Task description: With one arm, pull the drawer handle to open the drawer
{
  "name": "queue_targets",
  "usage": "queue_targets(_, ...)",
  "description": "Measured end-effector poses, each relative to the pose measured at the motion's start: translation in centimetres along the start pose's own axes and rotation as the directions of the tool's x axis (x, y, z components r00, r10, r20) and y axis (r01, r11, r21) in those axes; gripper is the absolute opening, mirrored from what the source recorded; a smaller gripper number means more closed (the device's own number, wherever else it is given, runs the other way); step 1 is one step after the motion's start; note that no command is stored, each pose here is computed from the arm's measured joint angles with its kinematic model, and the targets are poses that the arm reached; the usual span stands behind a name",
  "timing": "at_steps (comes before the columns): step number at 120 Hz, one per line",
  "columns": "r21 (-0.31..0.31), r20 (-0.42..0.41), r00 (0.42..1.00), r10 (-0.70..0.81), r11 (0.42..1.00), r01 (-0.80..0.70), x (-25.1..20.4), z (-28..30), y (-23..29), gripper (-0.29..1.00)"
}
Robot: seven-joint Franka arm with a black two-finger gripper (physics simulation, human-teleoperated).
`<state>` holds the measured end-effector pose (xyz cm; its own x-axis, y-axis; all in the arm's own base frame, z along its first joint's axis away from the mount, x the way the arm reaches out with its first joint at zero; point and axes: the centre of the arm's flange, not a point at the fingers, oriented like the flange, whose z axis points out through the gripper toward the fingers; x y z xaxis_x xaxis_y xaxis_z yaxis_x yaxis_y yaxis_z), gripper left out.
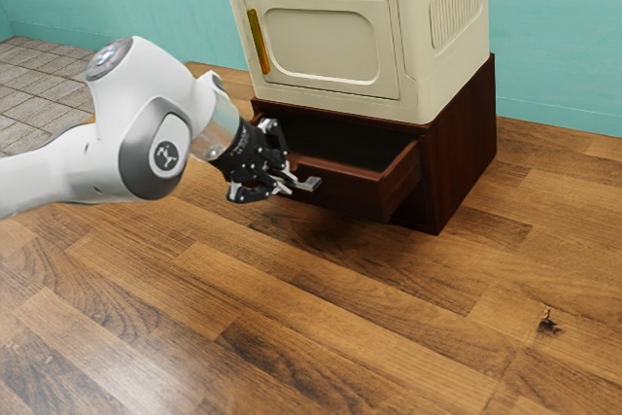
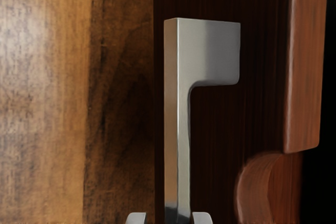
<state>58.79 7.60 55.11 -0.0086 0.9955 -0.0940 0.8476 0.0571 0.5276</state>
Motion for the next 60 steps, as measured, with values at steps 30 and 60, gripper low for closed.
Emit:
queue_targets(30, -0.002, -0.001, 1.0, -0.008, 1.0, 0.008, 0.2, -1.0, -0.9, 0.03)
queue_targets(60, -0.077, -0.008, 1.0, -0.025, 0.997, 0.024, 1.4, -6.7, -0.8, 0.25)
